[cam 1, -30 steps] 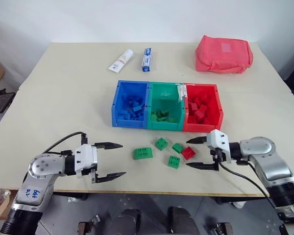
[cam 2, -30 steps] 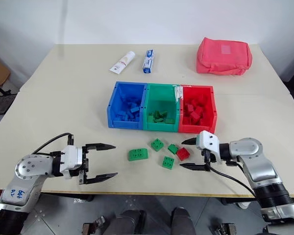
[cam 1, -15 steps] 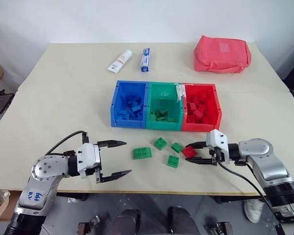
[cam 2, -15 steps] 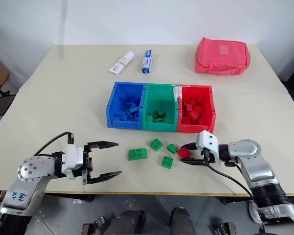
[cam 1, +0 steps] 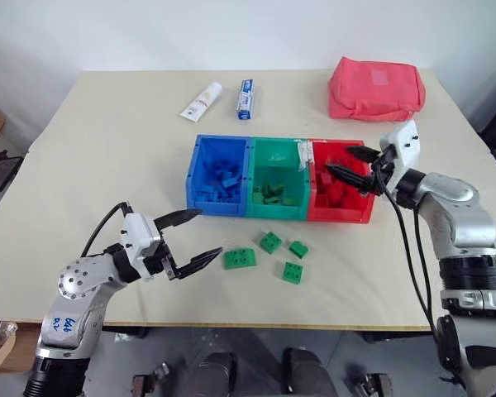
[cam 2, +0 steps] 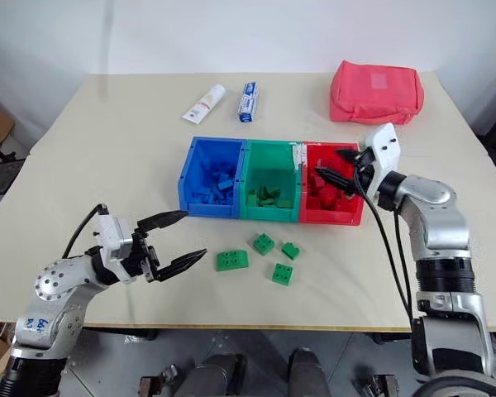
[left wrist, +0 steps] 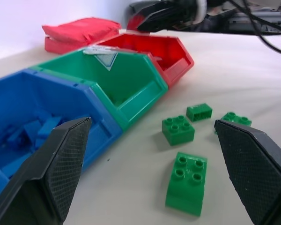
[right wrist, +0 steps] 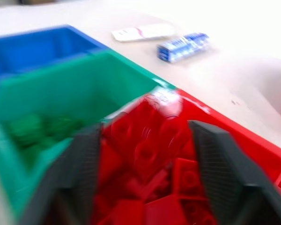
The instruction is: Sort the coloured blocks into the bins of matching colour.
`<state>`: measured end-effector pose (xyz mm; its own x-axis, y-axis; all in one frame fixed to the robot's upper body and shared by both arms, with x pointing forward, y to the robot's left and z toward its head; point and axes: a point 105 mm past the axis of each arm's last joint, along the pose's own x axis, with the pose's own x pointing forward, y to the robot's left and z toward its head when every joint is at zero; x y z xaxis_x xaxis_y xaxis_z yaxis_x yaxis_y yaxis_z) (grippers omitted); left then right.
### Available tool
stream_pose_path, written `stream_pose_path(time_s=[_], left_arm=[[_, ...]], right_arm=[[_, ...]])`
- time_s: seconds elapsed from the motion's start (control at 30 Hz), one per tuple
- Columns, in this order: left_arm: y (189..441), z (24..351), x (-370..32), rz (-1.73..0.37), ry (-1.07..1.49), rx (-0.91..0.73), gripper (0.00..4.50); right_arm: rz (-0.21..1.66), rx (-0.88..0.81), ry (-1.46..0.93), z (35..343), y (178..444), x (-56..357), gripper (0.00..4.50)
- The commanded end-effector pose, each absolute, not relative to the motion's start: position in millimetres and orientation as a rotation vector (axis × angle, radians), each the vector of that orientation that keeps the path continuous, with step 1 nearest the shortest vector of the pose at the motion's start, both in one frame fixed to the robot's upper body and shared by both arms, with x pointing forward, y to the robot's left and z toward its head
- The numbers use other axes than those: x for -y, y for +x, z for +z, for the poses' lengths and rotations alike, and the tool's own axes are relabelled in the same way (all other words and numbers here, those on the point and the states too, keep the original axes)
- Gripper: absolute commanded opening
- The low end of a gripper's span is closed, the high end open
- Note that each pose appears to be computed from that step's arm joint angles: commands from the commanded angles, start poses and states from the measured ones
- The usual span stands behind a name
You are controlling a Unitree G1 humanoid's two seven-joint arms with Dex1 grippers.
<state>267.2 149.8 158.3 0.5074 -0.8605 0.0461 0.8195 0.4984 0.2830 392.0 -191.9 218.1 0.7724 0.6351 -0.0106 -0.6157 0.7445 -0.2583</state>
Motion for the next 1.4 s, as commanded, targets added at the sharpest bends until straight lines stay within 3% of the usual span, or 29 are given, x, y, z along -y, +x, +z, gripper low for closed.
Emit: stream_pose_path(time_s=[0.03, 0.27, 0.4, 0.47, 0.6, 0.83, 1.0, 1.17, 1.27, 1.4], left_arm=[[265, 167, -161, -1.020, 0.246, 0.203, 4.50], [253, 142, -166, -1.144, 0.325, 0.085, 4.50], [255, 135, -167, -1.160, 0.314, 0.055, 4.50], [254, 131, -166, -1.187, 0.330, 0.048, 4.50], [255, 137, -165, -1.199, 0.382, 0.121, 4.50], [258, 137, -166, -1.200, 0.390, 0.107, 4.50], [253, 144, -161, -1.181, 0.356, 0.124, 4.50], [249, 142, -158, -1.172, 0.349, 0.120, 4.50], [248, 143, -158, -1.161, 0.343, 0.119, 4.50], [247, 143, -157, -1.155, 0.335, 0.119, 4.50]], right_arm=[[0.654, 0.162, -0.291, 241, 390, 198, 4.37], [1.014, 0.089, -0.285, 221, 318, 189, 4.45], [1.125, -0.127, -0.352, 176, 271, 197, 4.45], [1.141, -0.178, -0.393, 160, 260, 200, 4.45], [1.141, -0.231, -0.392, 144, 259, 201, 4.45], [1.104, -0.228, -0.382, 130, 282, 176, 4.45], [1.094, -0.312, -0.389, 103, 292, 157, 4.45], [1.065, -0.273, -0.357, 102, 308, 134, 4.45], [1.066, -0.259, -0.351, 102, 312, 125, 3.81], [1.088, -0.266, -0.349, 100, 309, 121, 2.46]])
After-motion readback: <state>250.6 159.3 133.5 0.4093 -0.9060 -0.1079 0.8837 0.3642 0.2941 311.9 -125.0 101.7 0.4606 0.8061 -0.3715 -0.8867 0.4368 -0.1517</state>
